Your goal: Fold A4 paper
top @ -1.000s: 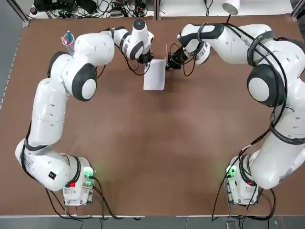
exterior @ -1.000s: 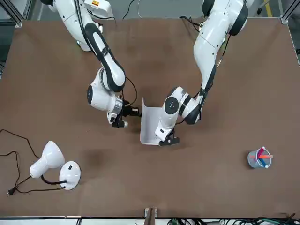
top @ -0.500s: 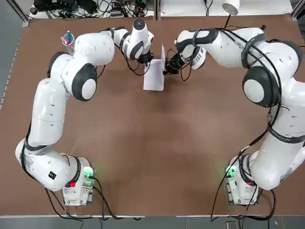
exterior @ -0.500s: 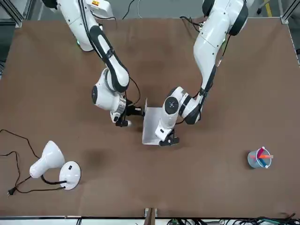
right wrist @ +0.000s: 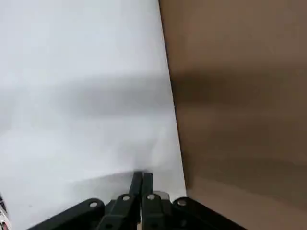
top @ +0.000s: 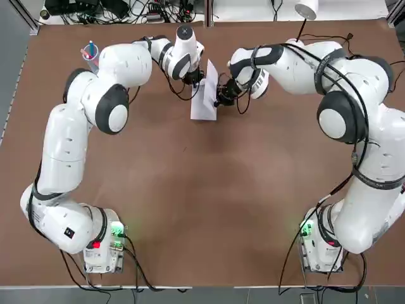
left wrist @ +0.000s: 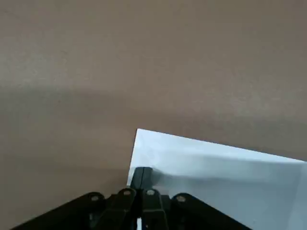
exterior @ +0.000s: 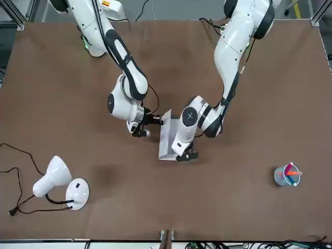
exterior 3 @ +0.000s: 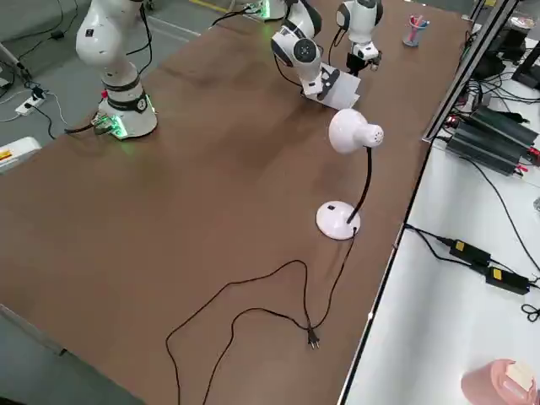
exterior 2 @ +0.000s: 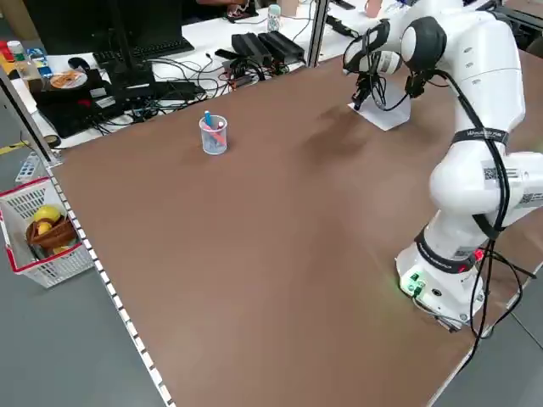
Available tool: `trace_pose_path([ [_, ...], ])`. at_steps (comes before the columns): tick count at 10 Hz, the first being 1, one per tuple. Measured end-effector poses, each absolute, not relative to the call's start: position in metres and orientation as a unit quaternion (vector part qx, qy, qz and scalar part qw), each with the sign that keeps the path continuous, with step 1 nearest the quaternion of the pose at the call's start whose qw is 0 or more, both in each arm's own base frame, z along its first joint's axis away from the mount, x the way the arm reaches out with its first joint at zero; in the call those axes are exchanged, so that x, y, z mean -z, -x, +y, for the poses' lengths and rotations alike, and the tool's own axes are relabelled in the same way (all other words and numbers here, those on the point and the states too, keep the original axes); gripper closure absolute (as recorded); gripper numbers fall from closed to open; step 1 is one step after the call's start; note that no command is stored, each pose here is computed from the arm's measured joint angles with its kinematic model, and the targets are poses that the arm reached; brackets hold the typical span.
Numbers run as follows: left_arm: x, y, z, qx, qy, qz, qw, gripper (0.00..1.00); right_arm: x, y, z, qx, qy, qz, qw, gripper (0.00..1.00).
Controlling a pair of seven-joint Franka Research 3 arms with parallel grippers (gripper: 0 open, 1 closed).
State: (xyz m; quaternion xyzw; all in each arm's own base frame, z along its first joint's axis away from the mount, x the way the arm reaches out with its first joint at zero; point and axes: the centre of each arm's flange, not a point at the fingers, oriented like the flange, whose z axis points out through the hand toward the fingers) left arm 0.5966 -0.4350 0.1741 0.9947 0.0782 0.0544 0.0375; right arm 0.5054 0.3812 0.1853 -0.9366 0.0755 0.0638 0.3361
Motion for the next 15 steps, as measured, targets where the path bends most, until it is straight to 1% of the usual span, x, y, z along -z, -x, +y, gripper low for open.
trace_pose_path([
  [4,-0.174,-0.597,-0.435,-0.054,-0.995,0.078,0.038,0.99,-0.167,-0.494,0.390,-0.071,0.940,0.072,0.325,0.95],
  [8,-0.175,-0.597,-0.435,-0.058,-0.996,0.054,0.035,0.99,-0.163,-0.488,0.396,-0.063,0.943,0.069,0.318,0.95],
  [9,-0.175,-0.601,-0.431,-0.061,-0.997,0.036,0.030,0.99,-0.162,-0.487,0.398,-0.063,0.944,0.068,0.317,0.95],
  [12,-0.182,-0.626,-0.387,-0.035,-0.999,0.007,-0.022,0.99,-0.158,-0.484,0.400,-0.061,0.945,0.067,0.314,0.95],
  [15,-0.212,-0.636,-0.368,-0.017,-0.999,-0.001,-0.041,0.99,-0.156,-0.486,0.402,-0.057,0.945,0.067,0.313,0.95],
])
